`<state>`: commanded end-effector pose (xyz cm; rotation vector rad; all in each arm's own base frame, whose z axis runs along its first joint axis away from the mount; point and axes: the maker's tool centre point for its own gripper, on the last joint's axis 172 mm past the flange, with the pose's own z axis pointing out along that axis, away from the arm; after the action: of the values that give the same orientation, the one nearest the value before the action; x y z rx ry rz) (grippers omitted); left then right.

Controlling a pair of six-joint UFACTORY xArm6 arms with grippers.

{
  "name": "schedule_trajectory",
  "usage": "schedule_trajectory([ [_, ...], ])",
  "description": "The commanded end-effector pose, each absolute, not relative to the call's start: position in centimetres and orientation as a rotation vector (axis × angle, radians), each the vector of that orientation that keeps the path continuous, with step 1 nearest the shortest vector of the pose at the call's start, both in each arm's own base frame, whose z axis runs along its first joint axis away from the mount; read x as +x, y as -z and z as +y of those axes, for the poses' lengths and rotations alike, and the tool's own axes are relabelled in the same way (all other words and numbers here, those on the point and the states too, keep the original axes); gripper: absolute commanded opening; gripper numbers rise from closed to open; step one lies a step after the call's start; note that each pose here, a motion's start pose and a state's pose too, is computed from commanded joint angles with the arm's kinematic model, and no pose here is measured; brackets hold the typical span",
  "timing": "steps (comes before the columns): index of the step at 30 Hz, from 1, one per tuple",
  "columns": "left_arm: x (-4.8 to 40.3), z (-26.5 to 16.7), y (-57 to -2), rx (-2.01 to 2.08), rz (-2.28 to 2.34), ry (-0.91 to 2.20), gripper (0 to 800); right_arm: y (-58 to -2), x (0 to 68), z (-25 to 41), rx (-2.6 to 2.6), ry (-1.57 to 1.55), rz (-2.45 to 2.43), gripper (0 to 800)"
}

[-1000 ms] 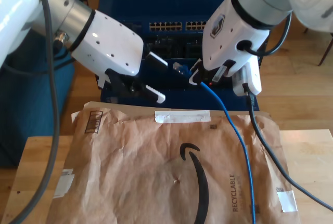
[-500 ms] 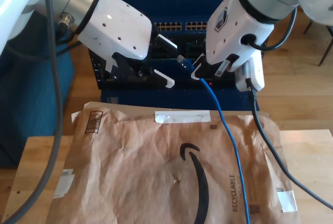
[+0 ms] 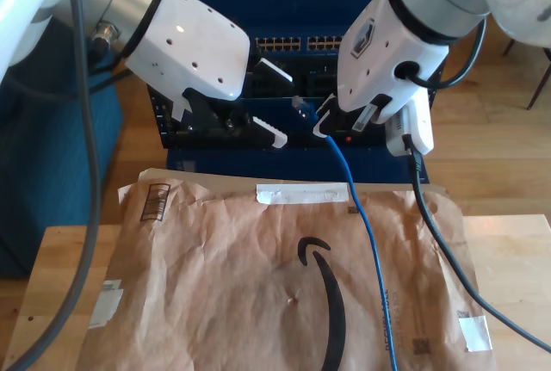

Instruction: Grab the cable and plug it in

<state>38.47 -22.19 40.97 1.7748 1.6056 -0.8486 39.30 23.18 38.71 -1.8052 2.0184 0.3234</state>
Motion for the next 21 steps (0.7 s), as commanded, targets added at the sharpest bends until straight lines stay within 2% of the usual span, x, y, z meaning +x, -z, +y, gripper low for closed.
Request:
schedule_trajectory([
  [9,37.2,-22.0,-41.2,1.803,1.595,0.871,791,-38.0,39.6,23.7,-1.813,-0.345,2.028,2],
  [21,37.0,-21.9,-41.2,1.802,1.597,0.865,731,-37.9,40.0,24.0,-1.817,-0.347,2.026,2],
])
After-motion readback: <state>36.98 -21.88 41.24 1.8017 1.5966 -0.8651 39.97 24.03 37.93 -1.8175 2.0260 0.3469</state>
